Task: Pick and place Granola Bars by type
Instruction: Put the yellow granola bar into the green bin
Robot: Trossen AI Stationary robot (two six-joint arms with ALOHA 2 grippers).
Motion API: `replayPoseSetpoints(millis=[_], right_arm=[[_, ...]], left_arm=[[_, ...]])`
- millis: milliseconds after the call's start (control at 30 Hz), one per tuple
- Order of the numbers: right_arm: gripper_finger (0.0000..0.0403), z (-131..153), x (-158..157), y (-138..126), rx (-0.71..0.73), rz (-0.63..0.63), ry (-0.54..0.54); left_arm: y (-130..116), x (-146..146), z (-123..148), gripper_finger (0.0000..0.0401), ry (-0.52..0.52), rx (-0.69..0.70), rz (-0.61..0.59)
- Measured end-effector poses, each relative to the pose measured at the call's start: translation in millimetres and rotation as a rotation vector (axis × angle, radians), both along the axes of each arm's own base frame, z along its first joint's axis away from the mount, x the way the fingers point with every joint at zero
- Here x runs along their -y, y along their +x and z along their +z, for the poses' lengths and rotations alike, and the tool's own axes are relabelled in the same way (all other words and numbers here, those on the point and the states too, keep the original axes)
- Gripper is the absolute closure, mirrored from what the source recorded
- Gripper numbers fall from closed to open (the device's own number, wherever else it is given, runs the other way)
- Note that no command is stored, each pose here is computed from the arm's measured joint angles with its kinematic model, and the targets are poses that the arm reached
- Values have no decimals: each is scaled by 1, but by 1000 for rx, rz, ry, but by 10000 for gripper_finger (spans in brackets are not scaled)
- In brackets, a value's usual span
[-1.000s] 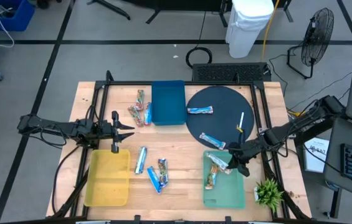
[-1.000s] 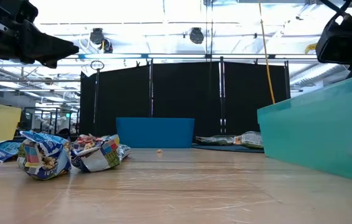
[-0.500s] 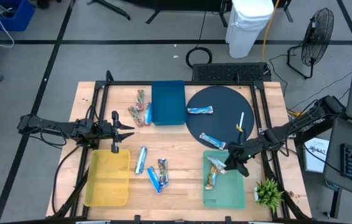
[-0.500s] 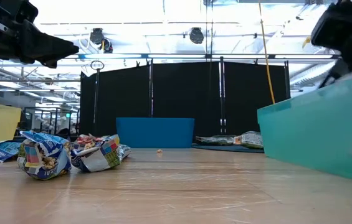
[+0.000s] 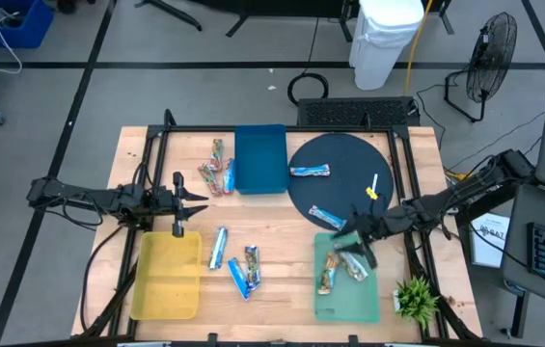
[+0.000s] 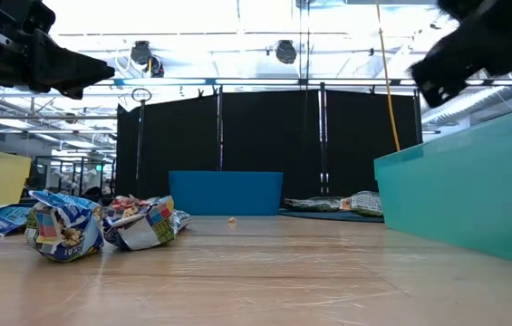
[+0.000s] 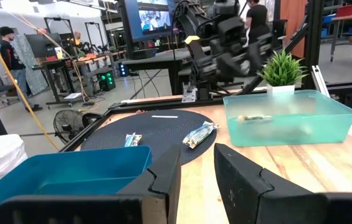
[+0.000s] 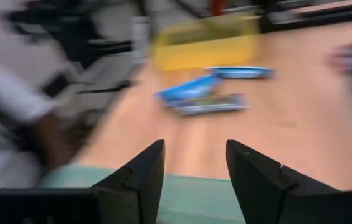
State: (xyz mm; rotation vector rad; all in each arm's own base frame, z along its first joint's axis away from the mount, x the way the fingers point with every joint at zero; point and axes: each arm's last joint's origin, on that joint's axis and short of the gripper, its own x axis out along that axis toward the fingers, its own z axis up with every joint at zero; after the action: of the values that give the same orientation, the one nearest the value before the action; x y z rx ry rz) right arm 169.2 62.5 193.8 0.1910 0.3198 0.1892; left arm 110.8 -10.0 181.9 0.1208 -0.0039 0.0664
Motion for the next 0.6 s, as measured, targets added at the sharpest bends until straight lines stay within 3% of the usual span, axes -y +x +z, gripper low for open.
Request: replayPoseSetpoints(millis=[167, 267, 600], right_arm=[[238, -6, 29, 6, -67, -202, -6], [238, -7, 42, 10, -177, -286, -2], [214, 0, 58, 50, -565, -331, -129]], left_arm=[[0, 0, 0, 299, 0, 0, 0], [0, 0, 0, 299, 0, 0, 0], [0, 0, 0, 299, 0, 0, 0]])
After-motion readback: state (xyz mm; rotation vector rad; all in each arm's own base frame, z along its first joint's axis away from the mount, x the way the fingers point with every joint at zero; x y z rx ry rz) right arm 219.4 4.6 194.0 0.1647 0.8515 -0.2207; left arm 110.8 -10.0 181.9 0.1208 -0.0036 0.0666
